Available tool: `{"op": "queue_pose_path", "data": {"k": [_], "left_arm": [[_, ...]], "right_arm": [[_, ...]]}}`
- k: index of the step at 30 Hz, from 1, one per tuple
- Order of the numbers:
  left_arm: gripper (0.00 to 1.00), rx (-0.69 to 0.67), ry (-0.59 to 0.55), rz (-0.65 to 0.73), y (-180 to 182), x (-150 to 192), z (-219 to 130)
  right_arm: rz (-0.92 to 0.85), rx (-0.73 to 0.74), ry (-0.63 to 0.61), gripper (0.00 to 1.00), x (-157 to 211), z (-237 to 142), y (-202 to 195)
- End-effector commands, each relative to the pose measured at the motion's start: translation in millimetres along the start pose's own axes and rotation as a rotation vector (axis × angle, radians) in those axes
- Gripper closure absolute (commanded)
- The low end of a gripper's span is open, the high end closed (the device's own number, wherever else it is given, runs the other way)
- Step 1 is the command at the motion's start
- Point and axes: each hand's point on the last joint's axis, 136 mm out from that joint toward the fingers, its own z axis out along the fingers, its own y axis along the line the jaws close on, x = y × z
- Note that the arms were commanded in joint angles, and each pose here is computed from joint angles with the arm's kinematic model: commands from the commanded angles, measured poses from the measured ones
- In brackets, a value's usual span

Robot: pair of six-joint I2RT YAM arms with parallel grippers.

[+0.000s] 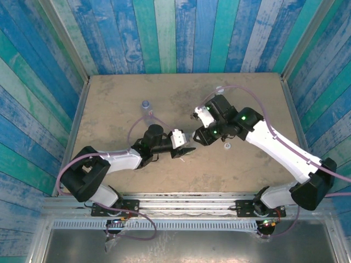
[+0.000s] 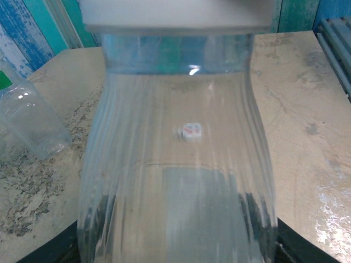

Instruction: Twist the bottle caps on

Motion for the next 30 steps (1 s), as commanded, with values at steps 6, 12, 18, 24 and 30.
{"op": "queue_pose_path", "data": {"k": [6, 12, 18, 24, 30], "left_arm": [[0.44, 0.051, -0.018, 0.049, -9.6, -7.4, -6.9], [0.44, 0.144, 0.005, 0.053, -32.6, -6.9, -14.7], [0.44, 0.166, -0.012, 0.057, -38.0, -11.8, -19.4], [0.44, 0.190, -0.013, 0.057, -41.8, -10.1, -18.5], [0.44, 0.204, -0.011, 0.049, -43.3, -8.4, -16.6]], "right_arm": [[-0.616, -0.101, -0.014, 0.24, 36.2, -28.8, 21.0], [-0.914, -0.060, 0.007, 0.25, 36.0, -28.5, 13.9], [-0.946, -0.183, 0.079, 0.37, 36.0, -18.6, 27.3], [-0.932, -0.197, 0.109, 0.45, 31.5, -5.9, 26.6], [-0.947, -0.193, 0.089, 0.50, 24.9, -7.2, 27.2]]}}
